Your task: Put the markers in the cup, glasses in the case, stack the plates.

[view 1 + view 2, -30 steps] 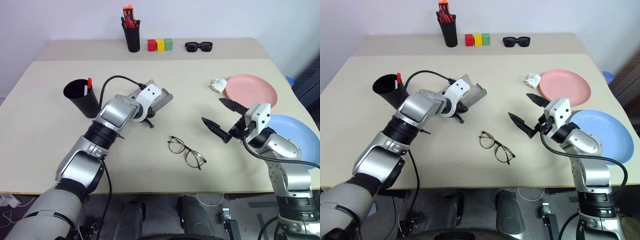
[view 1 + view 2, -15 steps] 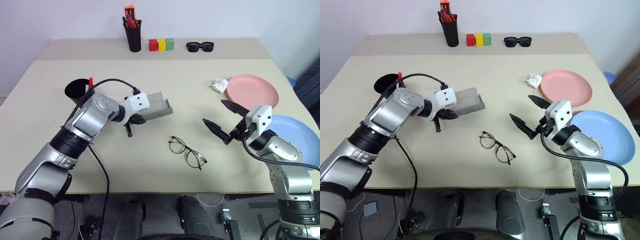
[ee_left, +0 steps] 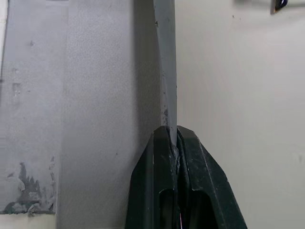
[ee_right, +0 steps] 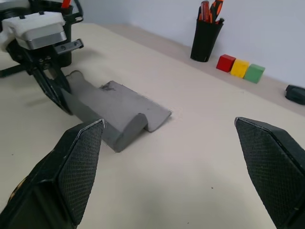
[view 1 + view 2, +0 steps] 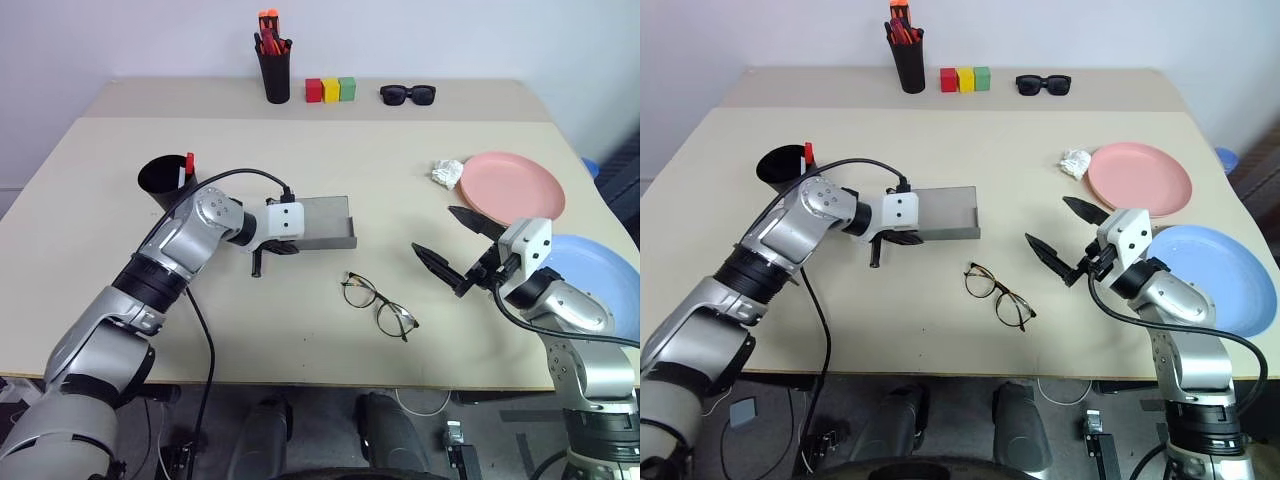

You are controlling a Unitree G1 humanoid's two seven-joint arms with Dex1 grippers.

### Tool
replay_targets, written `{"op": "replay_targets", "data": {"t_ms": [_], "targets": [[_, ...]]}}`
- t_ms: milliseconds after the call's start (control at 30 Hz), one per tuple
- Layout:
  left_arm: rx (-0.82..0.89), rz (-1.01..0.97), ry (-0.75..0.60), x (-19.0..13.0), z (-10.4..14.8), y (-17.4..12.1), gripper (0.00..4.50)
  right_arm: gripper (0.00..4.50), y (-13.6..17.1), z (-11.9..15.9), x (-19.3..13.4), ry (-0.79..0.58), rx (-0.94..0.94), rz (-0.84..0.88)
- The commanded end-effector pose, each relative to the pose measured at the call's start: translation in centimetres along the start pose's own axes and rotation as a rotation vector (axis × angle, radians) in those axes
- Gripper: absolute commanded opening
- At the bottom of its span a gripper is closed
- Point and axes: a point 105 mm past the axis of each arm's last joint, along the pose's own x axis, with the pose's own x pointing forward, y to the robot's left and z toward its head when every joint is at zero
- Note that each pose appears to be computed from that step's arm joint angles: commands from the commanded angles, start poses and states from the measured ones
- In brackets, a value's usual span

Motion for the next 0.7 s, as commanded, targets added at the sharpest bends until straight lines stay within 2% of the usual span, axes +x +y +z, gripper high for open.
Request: {"op": "replay_targets", "data": {"t_ms": [33,167,200,333,367,433,567,700], "targets": [[0.025,0.021,-0.009,-0.2,1.0,0.8,0.02,4.50,0.0,1.4,-0.8,-0.029,-0.045,0.003],[0.015,0.027,-0.007,0.1,0.9,0.7,0.02,4.50,0.8,0.7,-1.4,0.007,-0.013,0.030],[0.013,0.034,-0.010,0.2,0.9,0.8,0.29,4.50,1.1,0.5,-1.6,0.017,0.001,0.041],[0.002,0.064,-0.027,0.2,1.2,1.1,1.79,4.50,1.5,0.4,-1.8,0.037,0.016,0.057],[-0.005,0.067,-0.034,0.1,1.3,1.2,2.52,4.50,1.6,0.3,-1.8,0.041,0.022,0.061],[-0.013,0.091,-0.051,-0.3,1.6,1.5,3.40,4.50,1.8,0.4,-1.9,0.045,0.034,0.068],[-0.025,0.173,-0.143,-1.9,3.4,2.6,3.40,4.50,2.4,0.4,-2.0,0.056,0.061,0.088],[-0.097,0.278,-0.446,-4.7,7.3,3.5,3.40,4.50,3.5,0.0,-2.1,0.109,0.135,0.173]]}}
